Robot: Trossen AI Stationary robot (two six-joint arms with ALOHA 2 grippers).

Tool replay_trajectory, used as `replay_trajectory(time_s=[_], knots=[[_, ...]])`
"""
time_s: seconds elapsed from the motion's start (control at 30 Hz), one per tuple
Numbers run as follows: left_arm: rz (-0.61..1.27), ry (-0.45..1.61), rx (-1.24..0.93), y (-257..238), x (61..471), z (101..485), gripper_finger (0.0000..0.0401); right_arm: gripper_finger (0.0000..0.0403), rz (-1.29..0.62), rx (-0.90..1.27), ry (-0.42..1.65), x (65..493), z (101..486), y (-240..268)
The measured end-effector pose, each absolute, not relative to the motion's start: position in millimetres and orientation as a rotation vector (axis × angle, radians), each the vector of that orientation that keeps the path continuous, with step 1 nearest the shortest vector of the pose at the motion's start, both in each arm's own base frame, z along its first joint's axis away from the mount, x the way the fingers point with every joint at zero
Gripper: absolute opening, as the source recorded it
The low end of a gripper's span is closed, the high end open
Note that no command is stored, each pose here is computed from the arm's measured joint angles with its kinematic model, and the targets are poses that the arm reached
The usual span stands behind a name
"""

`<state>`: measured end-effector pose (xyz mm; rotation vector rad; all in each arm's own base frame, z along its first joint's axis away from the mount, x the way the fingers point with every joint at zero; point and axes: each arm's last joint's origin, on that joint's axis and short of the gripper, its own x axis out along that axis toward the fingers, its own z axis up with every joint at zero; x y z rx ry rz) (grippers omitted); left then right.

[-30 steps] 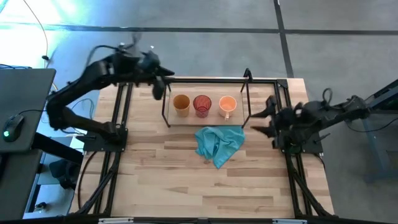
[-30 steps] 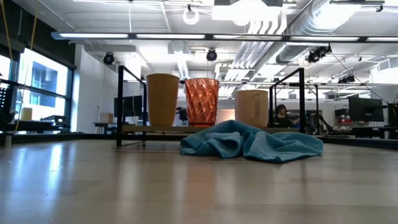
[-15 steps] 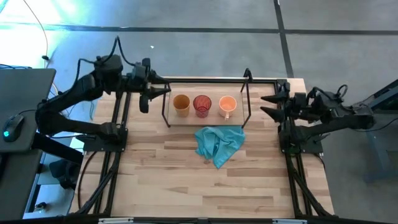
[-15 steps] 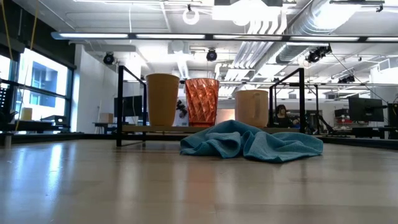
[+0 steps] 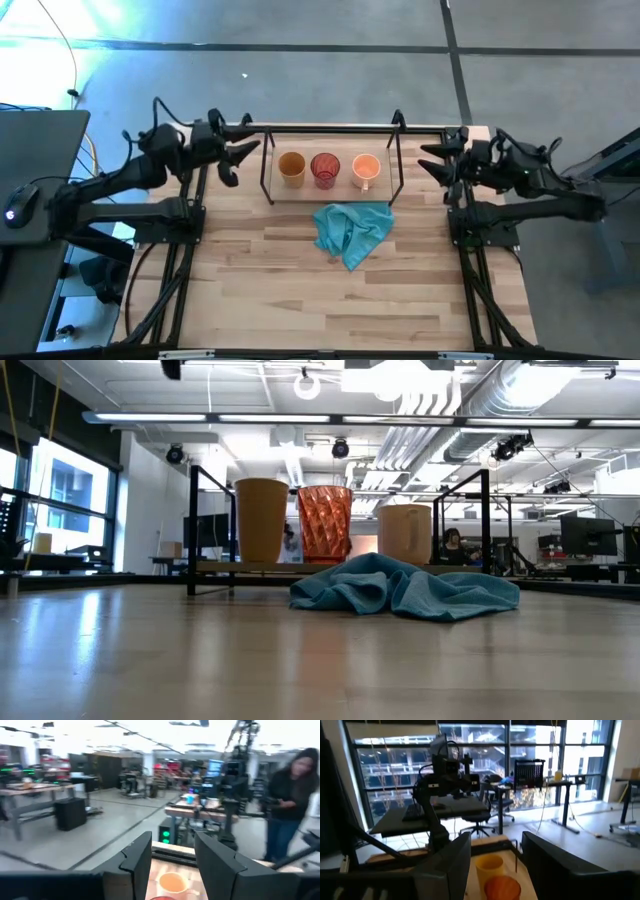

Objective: Stack small to large cups/mugs on shelf
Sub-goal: Return to Home Position

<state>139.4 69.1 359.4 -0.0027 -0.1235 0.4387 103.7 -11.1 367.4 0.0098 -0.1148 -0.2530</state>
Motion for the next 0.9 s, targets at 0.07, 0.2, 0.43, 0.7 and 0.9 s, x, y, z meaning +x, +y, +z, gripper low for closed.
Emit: replay_trajectory(time_s=[0.07,0.2,0.43,0.7,0.9], knots=[[0.470,-0.139,-0.013,69.3,137.8,349.5,0.0138,0.0169,-0.253,0.026,-0.095,103.9,365.3,-12.8],[0.502,-0.203,-0.027,70.3,137.3,332.4,0.0138,0.0169,-0.241,0.051,-0.059,103.9,361.5,-15.7],[0.552,-0.248,-0.075,73.2,139.5,304.5,0.0138,0.0169,-0.219,0.077,-0.030,103.6,358.5,-19.2],[0.573,-0.285,-0.123,71.0,140.6,288.2,0.0138,0.0169,-0.209,0.082,-0.012,103.5,356.7,-19.6],[0.595,-0.269,-0.115,53.8,147.6,286.2,0.0138,0.0169,-0.203,0.074,-0.008,103.5,356.5,-19.4]])
